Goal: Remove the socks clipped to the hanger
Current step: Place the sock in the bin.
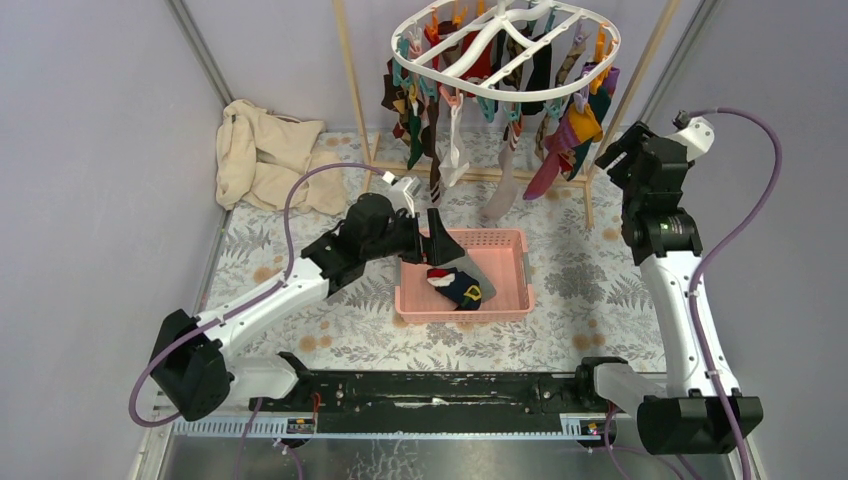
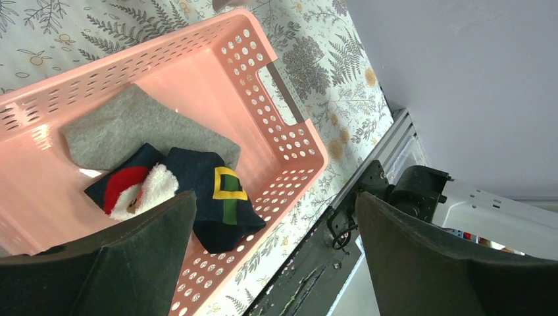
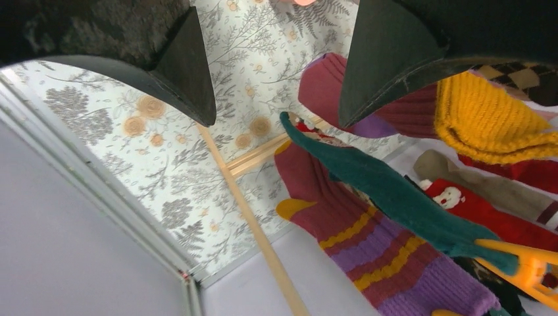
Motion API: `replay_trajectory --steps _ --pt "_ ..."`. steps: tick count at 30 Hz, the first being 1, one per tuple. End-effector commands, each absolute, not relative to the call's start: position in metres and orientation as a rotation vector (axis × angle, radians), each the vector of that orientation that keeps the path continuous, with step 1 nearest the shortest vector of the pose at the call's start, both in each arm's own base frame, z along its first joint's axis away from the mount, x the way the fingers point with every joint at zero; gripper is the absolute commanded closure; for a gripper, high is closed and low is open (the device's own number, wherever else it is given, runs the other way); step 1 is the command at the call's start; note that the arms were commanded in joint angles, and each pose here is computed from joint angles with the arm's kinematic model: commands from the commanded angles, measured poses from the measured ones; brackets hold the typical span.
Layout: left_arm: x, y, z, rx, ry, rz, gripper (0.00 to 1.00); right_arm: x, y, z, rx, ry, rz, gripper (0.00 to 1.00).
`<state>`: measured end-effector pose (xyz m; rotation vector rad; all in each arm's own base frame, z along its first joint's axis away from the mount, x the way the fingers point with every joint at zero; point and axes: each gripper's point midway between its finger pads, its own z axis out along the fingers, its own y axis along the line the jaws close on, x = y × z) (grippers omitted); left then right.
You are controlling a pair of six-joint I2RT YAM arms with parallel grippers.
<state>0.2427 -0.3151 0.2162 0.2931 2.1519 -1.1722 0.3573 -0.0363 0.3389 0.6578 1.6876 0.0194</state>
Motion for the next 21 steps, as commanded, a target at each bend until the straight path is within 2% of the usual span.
replay_trajectory --steps 1,11,21 --pt "0.242 -0.313 0.234 0.318 2.098 -1.156 0.01 0.385 -0.023 0.347 0.604 1.646 0.18 0.24" --pt "0.237 -0.304 0.24 0.317 2.095 -1.131 0.01 0.438 -0.028 0.351 0.556 1.579 0.265 0.24" --pt "0.234 -0.303 0.24 0.314 2.105 -1.133 0.01 0.463 -0.004 0.339 0.408 1.575 0.39 0.25"
